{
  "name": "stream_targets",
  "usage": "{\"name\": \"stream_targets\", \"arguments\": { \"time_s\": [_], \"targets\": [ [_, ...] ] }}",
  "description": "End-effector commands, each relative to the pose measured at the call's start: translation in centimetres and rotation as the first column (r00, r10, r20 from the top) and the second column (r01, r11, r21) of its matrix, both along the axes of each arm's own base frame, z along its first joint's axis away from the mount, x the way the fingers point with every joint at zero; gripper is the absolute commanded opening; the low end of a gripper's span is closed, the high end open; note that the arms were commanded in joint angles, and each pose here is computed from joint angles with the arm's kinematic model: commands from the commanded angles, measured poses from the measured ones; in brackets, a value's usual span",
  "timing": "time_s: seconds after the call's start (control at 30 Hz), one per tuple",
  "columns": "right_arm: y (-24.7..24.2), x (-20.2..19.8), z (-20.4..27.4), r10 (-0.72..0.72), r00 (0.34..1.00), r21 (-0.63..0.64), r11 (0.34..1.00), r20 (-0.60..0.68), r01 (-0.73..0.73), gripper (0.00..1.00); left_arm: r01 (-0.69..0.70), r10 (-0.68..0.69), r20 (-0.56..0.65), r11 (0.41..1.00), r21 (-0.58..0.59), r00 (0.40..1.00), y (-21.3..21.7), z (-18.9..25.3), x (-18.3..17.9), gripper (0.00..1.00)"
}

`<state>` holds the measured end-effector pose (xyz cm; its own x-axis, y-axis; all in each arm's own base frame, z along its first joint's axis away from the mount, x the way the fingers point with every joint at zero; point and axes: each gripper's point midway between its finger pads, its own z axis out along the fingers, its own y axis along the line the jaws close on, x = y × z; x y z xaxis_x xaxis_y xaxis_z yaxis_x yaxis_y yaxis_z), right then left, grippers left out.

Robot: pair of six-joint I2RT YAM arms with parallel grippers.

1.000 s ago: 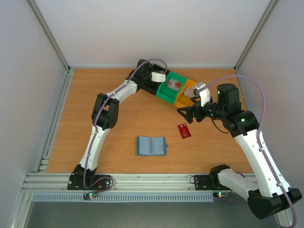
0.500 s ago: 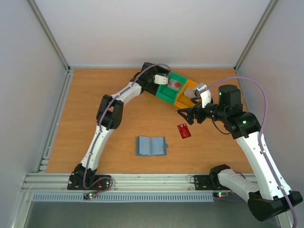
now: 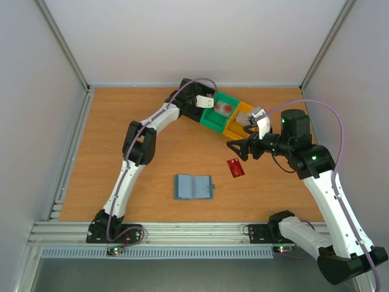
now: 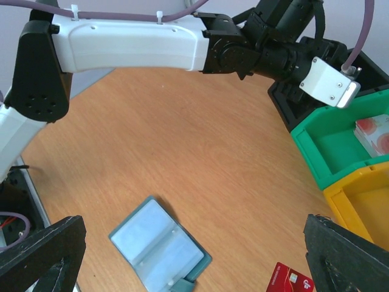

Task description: Take the credit cards out of the card holder

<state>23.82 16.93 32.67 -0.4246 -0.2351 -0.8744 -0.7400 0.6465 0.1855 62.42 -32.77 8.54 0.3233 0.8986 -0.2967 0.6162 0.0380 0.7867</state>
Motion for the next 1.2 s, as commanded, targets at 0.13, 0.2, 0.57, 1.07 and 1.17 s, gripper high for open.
{"name": "stream_targets", "arguments": {
  "time_s": [0.13, 0.2, 0.57, 1.07, 1.17],
  "targets": [
    [0.2, -1.1, 0.7, 0.039, 0.999, 0.017, 0.999, 0.023, -0.039, 0.99, 0.029, -0.030, -0.007, 0.987, -0.159, 1.000, -1.1, 7.6, -0.9, 0.76],
    [0.1, -1.0, 0.6, 0.035, 0.999, 0.016, 0.999, 0.020, -0.036, 0.99, 0.031, -0.036, -0.022, 0.983, -0.180, 0.999, -1.1, 8.4, -1.2, 0.77],
    [-2.8, 1.8, 1.7, -0.212, 0.973, 0.006, 0.977, 0.092, 0.213, 0.98, 0.030, -0.053, -0.062, 0.945, -0.324, 0.997, -0.1, 14.4, -3.0, 0.77],
    [0.3, 1.7, -6.9, -0.245, 0.824, 0.079, 0.941, -0.511, 0.329, 0.59, -0.702, 0.128, -0.869, 0.650, -0.291, 0.478, 7.3, 20.8, -24.5, 0.75],
    [0.2, 0.6, -11.7, -0.345, 0.739, -0.075, 0.925, -0.578, 0.373, 0.57, -0.840, 0.191, -0.960, 0.538, -0.071, 0.203, 10.4, 15.9, -31.1, 0.75]
  ]
}}
